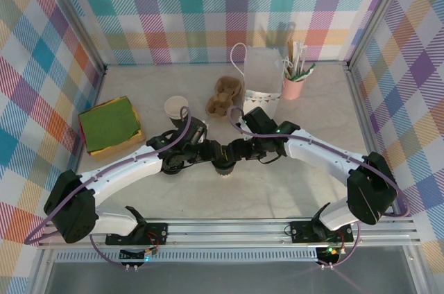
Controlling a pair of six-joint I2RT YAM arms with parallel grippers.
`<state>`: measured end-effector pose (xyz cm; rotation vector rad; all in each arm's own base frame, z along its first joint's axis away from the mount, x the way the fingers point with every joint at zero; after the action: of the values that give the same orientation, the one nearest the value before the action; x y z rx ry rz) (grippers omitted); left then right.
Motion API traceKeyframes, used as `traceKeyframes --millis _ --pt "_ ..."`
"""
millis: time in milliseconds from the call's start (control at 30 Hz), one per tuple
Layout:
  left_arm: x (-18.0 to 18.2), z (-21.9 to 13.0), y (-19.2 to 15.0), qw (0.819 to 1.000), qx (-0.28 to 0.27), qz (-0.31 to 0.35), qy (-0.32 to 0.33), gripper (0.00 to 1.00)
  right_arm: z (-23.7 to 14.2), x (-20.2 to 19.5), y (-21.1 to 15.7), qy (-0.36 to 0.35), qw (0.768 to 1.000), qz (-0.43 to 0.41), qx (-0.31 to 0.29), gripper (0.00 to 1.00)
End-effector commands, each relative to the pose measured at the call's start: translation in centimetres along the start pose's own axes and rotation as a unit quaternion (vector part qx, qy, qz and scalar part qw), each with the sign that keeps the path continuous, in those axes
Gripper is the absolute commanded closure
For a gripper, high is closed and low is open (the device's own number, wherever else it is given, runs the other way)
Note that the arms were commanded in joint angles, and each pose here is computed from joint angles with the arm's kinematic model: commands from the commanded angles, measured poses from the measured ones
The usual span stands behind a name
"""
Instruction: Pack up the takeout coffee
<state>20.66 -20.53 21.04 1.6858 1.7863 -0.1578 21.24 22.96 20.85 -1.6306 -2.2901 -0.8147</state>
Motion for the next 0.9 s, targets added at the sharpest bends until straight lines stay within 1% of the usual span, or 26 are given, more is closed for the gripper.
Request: traceKeyframes --millis 0,100,300,600,767,867 --pt "-0.8 -1.6 -0.5 1.000 0.012 0.013 -0.012 0.54 -1.3 1.1 0.6 0.007 1.000 -0.007 -0.015 0.36" --pt "-0.7 -1.9 -0.8 1.000 0.013 0.010 -0.021 0.53 -1.5 1.3 0.7 0.014 1.000 -0.006 -0.017 0.35" --pt "0.2 -1.4 -1.9 1.000 0.028 0.008 -0.012 0.52 -0.8 1.4 0.5 0.036 0.999 -0.001 -0.001 0.34" --pt "0.7 0.2 -1.8 0.999 0.029 0.006 0.016 0.56 0.9 0.2 -0.1 0.010 1.000 0.006 0.013 0.38" --pt "1.8 1.0 -2.5 0.998 0.045 0.000 0.043 0.58 2.1 -0.9 -0.8 -0.016 0.999 0.008 0.028 0.42" --pt "2.6 1.3 -3.1 0.997 0.052 -0.002 0.060 0.59 2.6 -1.4 -1.2 -0.020 0.999 0.011 0.036 0.44"
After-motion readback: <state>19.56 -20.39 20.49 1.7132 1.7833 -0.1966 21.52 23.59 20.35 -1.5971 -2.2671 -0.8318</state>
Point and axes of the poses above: each hand's point on the last joint's axis, 136 mm out from that joint toward the fingers, its own z axis out along the fingers, its own x axis along the line the jaws close on, y = z × x, the point moved 10 cm from there along -z, back along the fingers, and after that the axes turned 1 degree about -z, right-handed, at the moved point
